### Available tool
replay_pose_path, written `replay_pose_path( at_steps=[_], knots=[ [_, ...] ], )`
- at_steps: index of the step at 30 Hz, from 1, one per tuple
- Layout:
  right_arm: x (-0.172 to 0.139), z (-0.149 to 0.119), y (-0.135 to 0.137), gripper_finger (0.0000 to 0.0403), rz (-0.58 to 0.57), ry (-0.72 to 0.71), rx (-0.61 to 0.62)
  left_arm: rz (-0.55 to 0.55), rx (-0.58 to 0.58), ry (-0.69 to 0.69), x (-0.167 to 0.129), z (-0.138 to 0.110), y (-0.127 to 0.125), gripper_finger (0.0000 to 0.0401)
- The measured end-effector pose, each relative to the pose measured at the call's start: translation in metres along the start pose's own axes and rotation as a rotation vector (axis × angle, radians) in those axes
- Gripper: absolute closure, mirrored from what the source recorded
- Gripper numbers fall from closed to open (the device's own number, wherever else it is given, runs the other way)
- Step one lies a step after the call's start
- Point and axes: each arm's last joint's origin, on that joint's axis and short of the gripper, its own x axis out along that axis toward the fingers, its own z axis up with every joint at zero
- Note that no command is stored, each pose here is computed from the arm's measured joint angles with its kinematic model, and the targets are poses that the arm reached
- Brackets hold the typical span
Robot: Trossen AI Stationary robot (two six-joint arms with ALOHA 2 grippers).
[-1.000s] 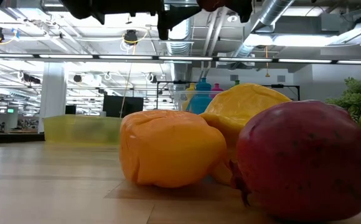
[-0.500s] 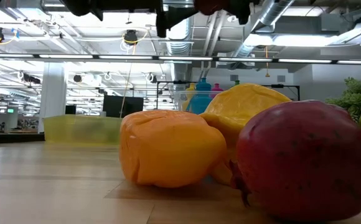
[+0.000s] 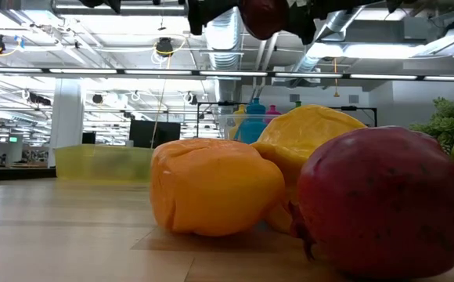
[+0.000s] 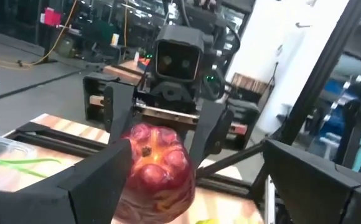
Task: Pick & Place Food Item
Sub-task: Put the right red apple into the transparent bin
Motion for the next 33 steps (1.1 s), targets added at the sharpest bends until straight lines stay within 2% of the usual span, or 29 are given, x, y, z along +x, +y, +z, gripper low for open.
replay_pose_path(
  at_steps=[9,12,16,33],
  knots=[
    [-0.002,0.004,0.002,0.0137,0.013,-0.005,0.016,0.092,0.101,0.104,0.000,-0.013,0.008,0.0042],
    [-0.001,-0.001,0.003,0.0137,0.017,0.021,0.014,0.095,0.126,0.094,0.001,-0.005,0.006,0.0042],
    [-0.002,0.002,0.002,0.0137,0.016,0.001,0.017,0.100,0.121,0.153,0.001,-0.011,0.007,0.0043],
    [0.005,-0.008,0.004,0.0137,0.016,0.062,0.013,0.107,0.124,0.126,0.000,-0.006,0.011,0.0043]
  ],
)
